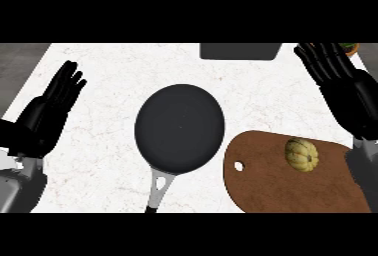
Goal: Pick the squash from the cutting board and place it in the pan
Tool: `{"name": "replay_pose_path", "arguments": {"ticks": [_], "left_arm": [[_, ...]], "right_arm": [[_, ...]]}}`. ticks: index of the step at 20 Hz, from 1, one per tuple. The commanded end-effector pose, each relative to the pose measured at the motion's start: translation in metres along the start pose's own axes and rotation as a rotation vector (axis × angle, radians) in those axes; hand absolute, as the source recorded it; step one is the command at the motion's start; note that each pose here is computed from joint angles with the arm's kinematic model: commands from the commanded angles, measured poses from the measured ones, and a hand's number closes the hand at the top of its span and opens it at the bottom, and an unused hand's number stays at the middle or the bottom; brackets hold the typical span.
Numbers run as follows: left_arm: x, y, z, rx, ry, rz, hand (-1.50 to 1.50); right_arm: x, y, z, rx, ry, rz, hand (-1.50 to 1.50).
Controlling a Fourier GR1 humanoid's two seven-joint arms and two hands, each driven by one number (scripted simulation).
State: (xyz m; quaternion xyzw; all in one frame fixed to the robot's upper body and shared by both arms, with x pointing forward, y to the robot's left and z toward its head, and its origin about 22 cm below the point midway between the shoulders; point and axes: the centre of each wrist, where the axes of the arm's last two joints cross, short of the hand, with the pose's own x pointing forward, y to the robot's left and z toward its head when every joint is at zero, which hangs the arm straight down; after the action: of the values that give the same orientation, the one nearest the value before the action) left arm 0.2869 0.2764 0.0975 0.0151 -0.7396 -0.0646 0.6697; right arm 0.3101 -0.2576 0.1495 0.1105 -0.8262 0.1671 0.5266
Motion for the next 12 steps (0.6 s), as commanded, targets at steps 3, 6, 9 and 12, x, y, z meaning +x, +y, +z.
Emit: {"name": "replay_pose_path", "arguments": {"ticks": [3, 6, 9, 12], "left_arm": [[-0.007, 0.013, 0.010, 0.126, 0.031, -0.012, 0.00], [-0.022, 0.017, 0.012, 0.203, 0.095, 0.028, 0.00], [-0.033, 0.009, 0.017, 0.190, 0.139, 0.077, 0.00], [-0.035, 0.000, 0.025, 0.176, 0.142, 0.089, 0.00]], "right_arm": [[0.012, -0.032, 0.029, 0.074, -0.380, -0.149, 1.50], [0.033, -0.041, 0.029, 0.144, -0.710, -0.268, 1.50], [-0.016, -0.093, 0.104, -0.197, -0.568, 0.010, 1.50], [-0.035, -0.101, 0.156, -0.140, -0.575, 0.098, -1.50]]}}
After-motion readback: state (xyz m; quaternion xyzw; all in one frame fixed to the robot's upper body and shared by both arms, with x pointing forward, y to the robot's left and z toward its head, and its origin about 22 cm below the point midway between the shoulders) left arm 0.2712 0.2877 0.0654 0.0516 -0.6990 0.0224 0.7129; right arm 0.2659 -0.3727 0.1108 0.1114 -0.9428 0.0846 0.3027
